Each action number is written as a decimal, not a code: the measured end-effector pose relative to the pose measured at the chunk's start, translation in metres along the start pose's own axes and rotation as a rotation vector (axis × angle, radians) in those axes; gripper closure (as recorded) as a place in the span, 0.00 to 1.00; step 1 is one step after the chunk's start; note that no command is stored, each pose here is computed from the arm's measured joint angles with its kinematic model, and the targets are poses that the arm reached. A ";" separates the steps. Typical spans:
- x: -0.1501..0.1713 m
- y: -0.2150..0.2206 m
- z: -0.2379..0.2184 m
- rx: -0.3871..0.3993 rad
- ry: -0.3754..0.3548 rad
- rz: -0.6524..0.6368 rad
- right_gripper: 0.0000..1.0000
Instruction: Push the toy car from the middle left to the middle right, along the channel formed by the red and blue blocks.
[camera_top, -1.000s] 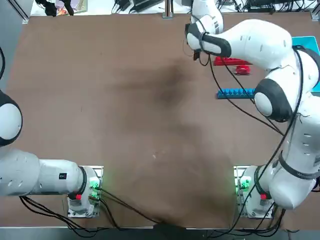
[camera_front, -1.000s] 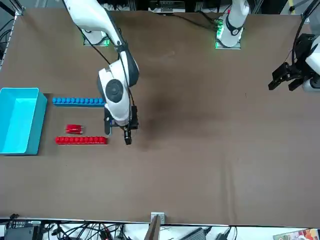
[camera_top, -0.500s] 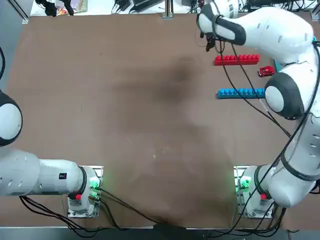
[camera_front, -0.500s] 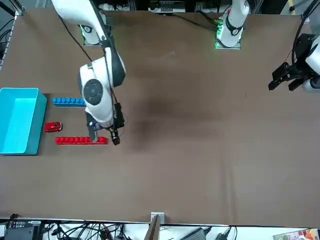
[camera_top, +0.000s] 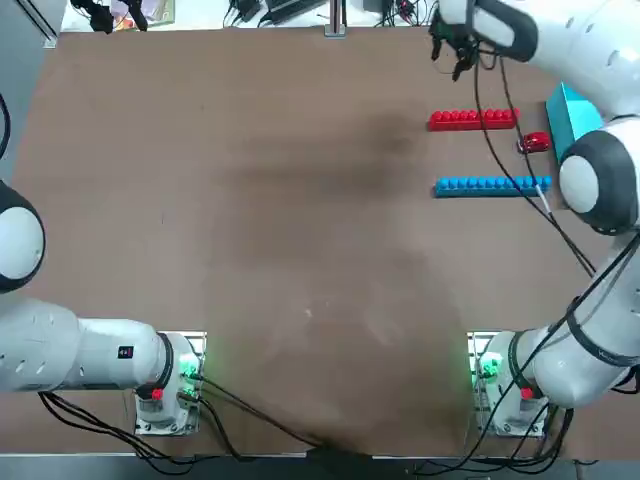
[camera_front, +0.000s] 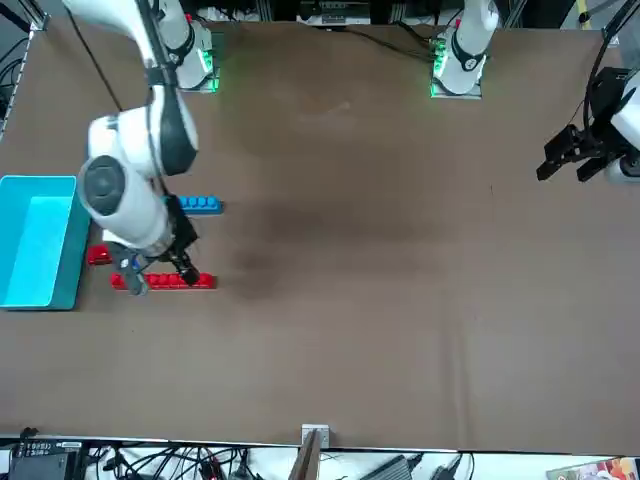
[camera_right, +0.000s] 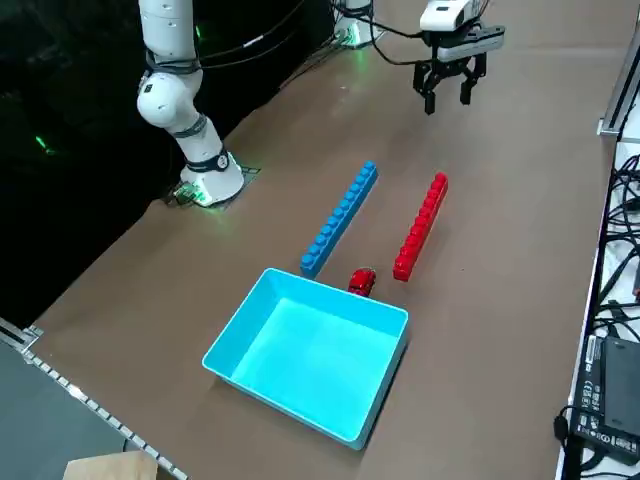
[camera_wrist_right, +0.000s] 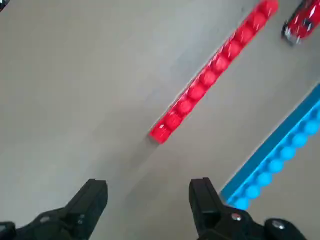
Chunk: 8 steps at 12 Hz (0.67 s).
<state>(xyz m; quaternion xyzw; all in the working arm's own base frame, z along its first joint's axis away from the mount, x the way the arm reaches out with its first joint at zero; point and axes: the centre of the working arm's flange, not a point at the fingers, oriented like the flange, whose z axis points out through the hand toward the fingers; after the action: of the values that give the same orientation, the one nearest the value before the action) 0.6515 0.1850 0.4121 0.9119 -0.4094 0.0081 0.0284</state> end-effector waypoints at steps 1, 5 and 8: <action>0.018 0.012 -0.005 -0.002 -0.003 -0.050 0.00; 0.069 0.055 -0.041 0.020 0.000 -0.216 0.00; 0.090 0.084 -0.075 0.046 0.017 -0.356 0.00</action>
<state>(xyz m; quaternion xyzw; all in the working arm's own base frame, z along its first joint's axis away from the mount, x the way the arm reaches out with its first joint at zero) 0.6493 0.0665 0.4946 0.9702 -0.2412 0.0200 0.0121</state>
